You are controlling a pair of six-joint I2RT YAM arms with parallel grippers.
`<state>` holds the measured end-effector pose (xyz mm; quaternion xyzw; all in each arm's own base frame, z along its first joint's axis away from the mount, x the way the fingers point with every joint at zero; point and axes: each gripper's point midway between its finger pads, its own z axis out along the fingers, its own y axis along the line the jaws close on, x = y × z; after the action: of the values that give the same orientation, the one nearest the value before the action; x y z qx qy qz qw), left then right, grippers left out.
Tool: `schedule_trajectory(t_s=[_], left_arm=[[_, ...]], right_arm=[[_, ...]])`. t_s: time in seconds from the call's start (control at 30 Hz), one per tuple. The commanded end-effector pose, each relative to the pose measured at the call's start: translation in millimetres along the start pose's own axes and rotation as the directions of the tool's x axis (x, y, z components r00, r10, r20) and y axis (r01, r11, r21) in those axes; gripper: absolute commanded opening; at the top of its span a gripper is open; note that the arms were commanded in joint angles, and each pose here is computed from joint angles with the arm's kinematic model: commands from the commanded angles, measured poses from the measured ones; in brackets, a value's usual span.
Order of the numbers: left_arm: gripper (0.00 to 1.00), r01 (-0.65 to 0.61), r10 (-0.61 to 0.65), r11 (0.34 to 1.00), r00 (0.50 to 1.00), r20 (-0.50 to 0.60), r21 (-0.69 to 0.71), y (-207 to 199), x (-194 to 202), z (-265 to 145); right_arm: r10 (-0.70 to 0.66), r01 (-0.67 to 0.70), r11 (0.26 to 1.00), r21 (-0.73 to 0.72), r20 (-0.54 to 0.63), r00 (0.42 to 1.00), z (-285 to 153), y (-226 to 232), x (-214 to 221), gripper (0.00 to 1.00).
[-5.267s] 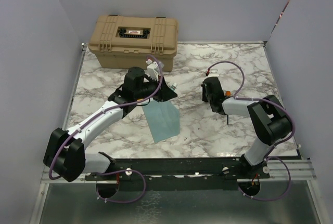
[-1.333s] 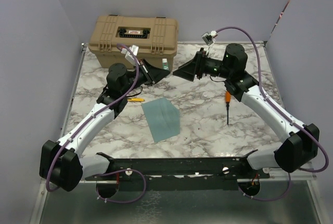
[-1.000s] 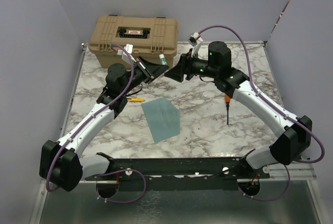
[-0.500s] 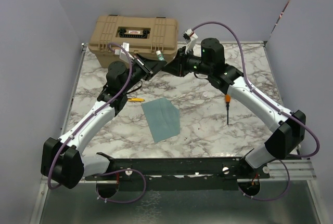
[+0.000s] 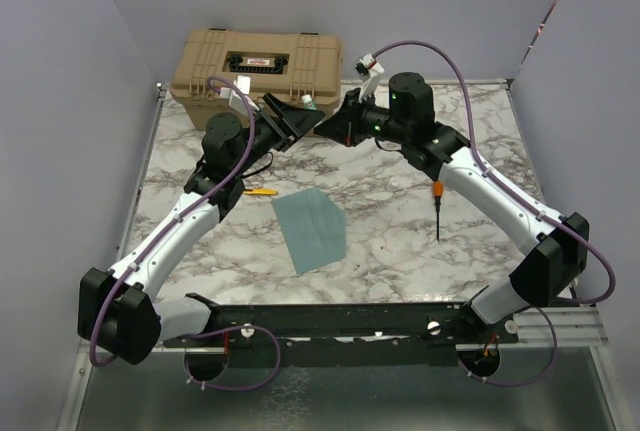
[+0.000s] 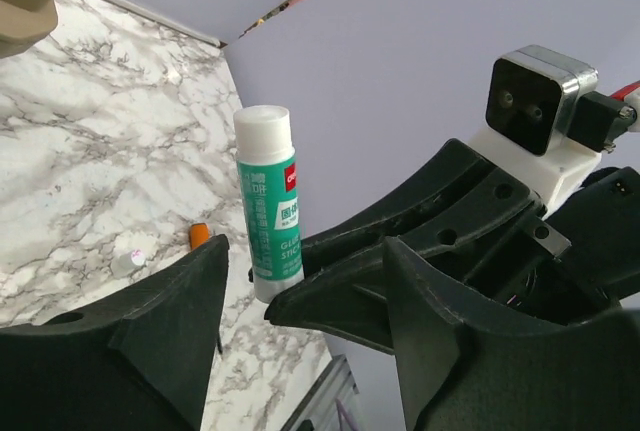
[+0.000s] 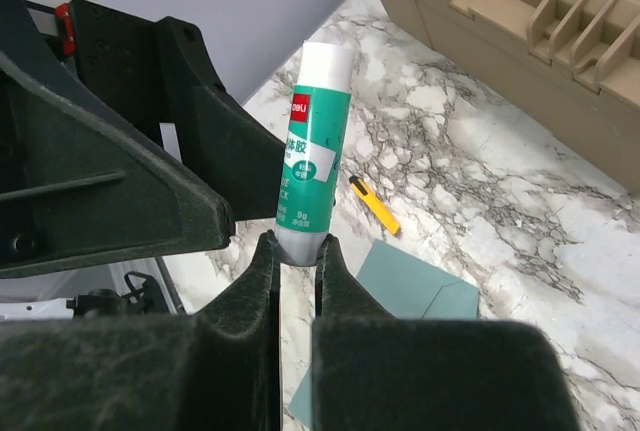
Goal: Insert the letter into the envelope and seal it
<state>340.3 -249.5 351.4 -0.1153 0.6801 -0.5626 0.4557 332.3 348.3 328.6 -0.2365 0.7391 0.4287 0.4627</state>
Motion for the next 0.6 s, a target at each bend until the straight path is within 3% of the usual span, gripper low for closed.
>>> schedule_trajectory(t_s=[0.0,0.27,0.37,0.57], left_arm=[[0.63,-0.07,0.069,0.997,0.997,0.033,0.03,-14.9,-12.4,-1.3],[0.53,-0.082,0.081,0.996,0.997,0.014,0.033,-10.1,-7.7,1.4],[0.43,-0.099,0.099,0.994,0.995,0.01,0.04,-11.4,-6.9,0.3],[0.0,-0.149,0.148,0.987,0.989,0.021,0.058,-19.6,-11.8,-3.7]], right_arm=[[-0.013,0.013,0.999,-0.036,0.005,1.0,-11.0,11.8,-6.4,0.0],[-0.007,0.005,0.994,-0.108,-0.013,1.0,-16.6,26.3,-2.4,0.0],[-0.006,0.004,0.99,-0.141,-0.02,1.0,-18.4,32.5,-1.9,0.0],[0.028,-0.033,0.976,-0.213,-0.024,0.999,-24.5,47.4,-5.2,0.0]])
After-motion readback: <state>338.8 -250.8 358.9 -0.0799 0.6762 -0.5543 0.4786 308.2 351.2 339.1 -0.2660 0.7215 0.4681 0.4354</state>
